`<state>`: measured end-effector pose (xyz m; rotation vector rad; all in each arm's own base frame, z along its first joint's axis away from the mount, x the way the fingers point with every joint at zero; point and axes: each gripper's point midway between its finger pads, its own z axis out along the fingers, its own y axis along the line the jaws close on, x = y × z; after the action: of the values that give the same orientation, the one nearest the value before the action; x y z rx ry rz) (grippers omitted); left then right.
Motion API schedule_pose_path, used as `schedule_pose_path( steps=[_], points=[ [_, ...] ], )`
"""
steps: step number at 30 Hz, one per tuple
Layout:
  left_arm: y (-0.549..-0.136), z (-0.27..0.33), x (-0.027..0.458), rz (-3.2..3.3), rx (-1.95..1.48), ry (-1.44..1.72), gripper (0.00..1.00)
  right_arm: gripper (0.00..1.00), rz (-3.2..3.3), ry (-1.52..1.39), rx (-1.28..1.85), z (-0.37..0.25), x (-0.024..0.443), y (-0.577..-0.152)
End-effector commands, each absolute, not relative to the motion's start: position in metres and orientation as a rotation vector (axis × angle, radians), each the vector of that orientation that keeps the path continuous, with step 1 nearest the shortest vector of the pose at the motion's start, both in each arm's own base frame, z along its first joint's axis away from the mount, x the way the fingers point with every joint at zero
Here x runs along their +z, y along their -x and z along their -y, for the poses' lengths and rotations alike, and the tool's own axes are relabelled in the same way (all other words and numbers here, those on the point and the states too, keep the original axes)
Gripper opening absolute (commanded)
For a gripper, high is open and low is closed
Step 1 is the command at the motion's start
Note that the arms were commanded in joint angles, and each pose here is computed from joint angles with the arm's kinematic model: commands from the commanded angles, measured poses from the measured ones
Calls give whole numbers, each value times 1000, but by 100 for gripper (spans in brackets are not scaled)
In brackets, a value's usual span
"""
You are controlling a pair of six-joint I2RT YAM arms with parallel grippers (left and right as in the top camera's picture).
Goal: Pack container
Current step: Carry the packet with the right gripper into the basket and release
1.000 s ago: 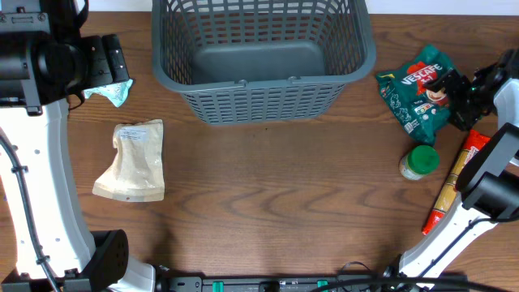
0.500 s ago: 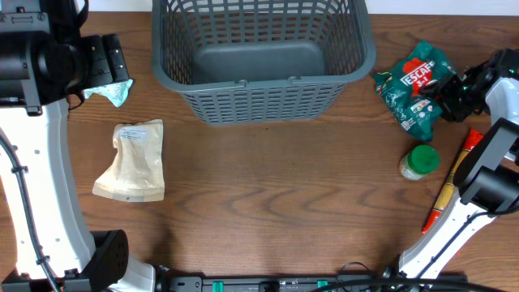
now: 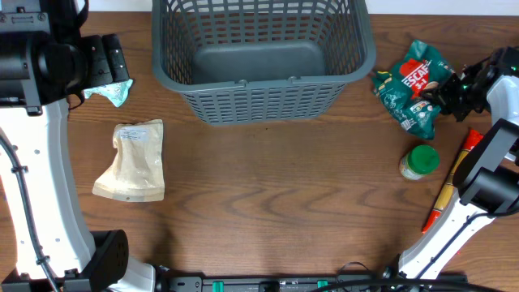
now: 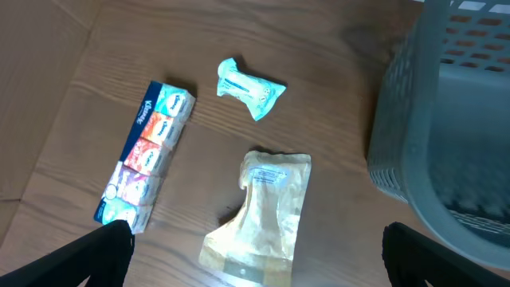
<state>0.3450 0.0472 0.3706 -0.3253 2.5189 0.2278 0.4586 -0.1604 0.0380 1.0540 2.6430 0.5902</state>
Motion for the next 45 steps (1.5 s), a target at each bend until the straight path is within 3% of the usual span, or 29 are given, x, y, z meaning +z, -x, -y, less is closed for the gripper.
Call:
schedule_pose_path(
  steps=[1, 11, 16, 22, 29, 35, 45],
  points=[
    [-345, -50, 371, -2519, 243, 312, 99, 1, -2668, -904, 537, 141, 69, -456],
    [-345, -50, 371, -2520, 243, 312, 99, 1, -2274, -638, 143, 134, 275, -449],
    [-345, -50, 371, -2523, 243, 312, 98, 1, -2029, -486, 124, 102, 374, -433],
    [-344, -50, 370, -2524, 243, 312, 99, 1, -1855, -115, 211, 26, 445, -425],
    [-344, -49, 370, -2526, 243, 311, 99, 1, -1652, 515, 229, -100, 473, -422],
    [-344, -49, 370, -2527, 243, 312, 99, 1, -1484, 723, 201, -168, 484, -423],
    [-344, -49, 370, -2527, 243, 312, 99, 1, -1651, 840, 186, -219, 385, -479]
  ],
)
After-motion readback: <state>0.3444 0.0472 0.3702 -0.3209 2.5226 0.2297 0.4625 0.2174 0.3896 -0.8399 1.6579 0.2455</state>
